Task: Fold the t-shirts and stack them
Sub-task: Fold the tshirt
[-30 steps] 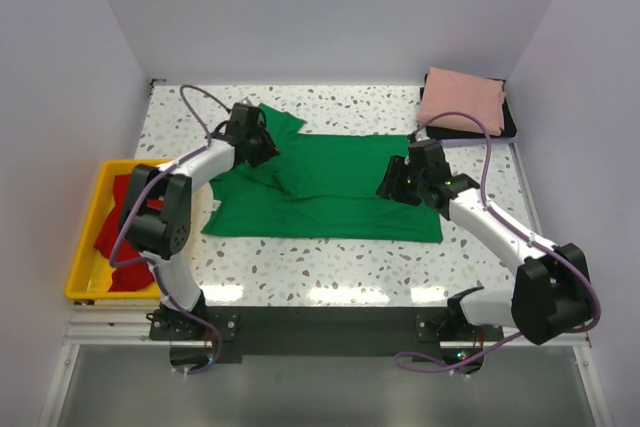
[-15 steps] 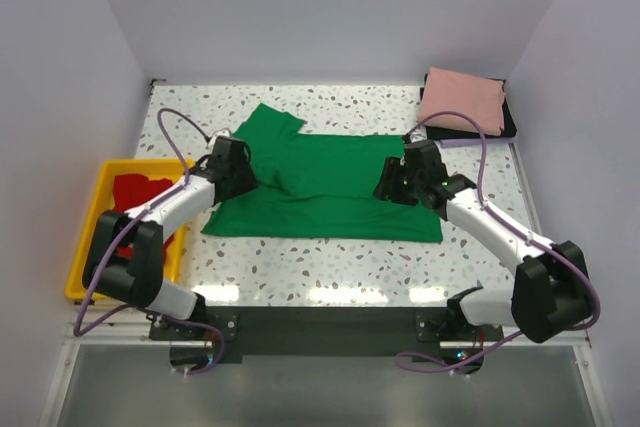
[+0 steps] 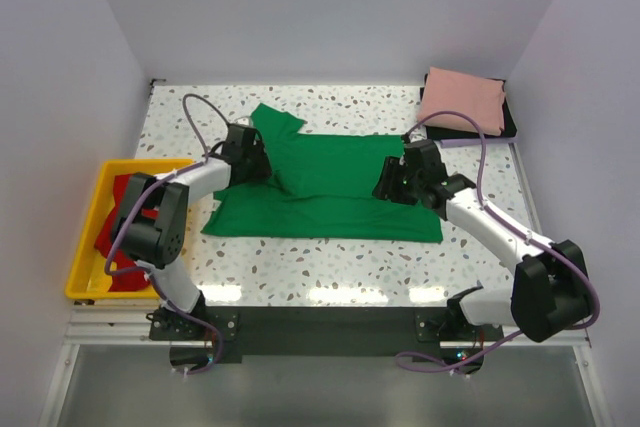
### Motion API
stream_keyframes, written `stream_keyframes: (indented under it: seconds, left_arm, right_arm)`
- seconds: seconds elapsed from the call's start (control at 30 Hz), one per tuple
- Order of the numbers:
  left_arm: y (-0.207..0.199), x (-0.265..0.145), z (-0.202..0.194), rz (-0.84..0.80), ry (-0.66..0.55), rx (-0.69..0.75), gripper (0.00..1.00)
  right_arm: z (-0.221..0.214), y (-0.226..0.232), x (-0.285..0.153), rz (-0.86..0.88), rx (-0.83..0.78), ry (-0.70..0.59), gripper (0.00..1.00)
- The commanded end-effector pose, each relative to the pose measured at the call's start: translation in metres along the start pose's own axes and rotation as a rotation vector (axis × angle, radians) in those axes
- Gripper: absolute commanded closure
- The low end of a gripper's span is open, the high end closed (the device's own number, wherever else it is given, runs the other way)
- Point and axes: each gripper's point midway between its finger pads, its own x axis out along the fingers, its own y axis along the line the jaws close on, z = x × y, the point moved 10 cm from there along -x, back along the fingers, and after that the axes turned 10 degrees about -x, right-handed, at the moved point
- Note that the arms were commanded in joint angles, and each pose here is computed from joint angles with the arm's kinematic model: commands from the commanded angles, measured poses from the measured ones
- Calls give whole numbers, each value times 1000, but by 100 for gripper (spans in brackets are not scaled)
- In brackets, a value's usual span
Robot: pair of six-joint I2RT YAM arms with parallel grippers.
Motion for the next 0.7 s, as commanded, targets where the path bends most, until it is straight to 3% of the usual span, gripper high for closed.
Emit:
stream_keyframes:
  seconds: [0.0, 0.27, 0.67]
  left_arm:
    - [-23, 10, 23, -108, -65, 32, 42]
    - [-50, 22, 39, -299, -86, 57, 42]
    - [-69, 27, 50, -402, -69, 75, 38]
  right_arm:
    - [4, 2, -5, 9, -23, -41, 49]
    - [5, 1, -10, -6, -27, -53, 49]
    - [6, 2, -8, 13, -34, -53, 49]
